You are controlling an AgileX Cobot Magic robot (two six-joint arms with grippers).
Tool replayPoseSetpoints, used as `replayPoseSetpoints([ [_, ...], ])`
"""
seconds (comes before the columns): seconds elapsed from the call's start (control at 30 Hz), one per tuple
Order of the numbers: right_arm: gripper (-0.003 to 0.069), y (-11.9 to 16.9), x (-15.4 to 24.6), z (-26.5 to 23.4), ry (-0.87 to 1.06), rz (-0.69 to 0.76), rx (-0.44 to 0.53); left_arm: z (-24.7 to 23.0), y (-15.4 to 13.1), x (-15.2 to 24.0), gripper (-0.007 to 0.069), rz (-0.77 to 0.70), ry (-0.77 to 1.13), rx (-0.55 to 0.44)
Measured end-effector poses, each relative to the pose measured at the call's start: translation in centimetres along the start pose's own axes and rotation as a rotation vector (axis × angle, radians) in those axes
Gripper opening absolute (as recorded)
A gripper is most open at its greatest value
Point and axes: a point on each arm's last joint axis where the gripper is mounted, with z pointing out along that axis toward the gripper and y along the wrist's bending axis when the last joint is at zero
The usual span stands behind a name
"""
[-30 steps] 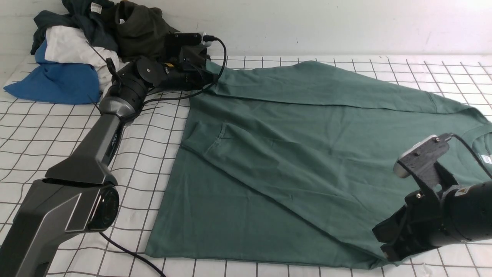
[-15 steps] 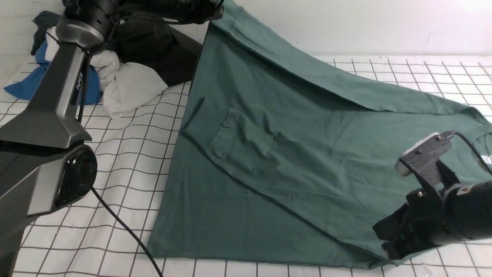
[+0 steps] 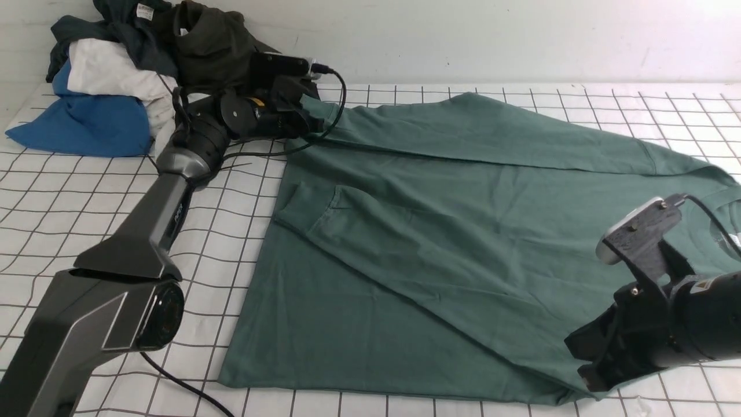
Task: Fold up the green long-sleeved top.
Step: Use the left arm to clamp the cuff farthest from it
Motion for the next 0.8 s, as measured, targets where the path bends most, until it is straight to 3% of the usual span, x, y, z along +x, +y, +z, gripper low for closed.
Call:
replayPoseSetpoints([
  [0.07, -0.0010, -0.1, 0.0, 0.0, -0.004, -0.005, 0.009, -0.9, 0.0, -1.6, 0.0290, -0.040, -0.034, 0.006],
  [0.17, -0.0010, -0.2, -0.1, 0.0, -0.013, -0.012, 0.026, -2.5, 0.3, -4.1, 0.0347, -0.134, -0.064, 0.028],
  [0.37, -0.0010, -0.4, -0.3, 0.0, -0.032, -0.004, 0.045, -3.8, 1.7, -5.1, 0.0338, -0.219, -0.050, 0.032],
  [0.67, -0.0010, -0.4, -0.3, 0.0, -0.038, 0.004, 0.046, -1.4, 1.5, -1.4, 0.0337, -0.240, 0.006, 0.033],
  [0.8, -0.0010, -0.4, -0.3, 0.0, -0.038, 0.004, 0.046, -0.2, 1.0, 0.5, 0.0279, -0.236, 0.034, 0.037],
])
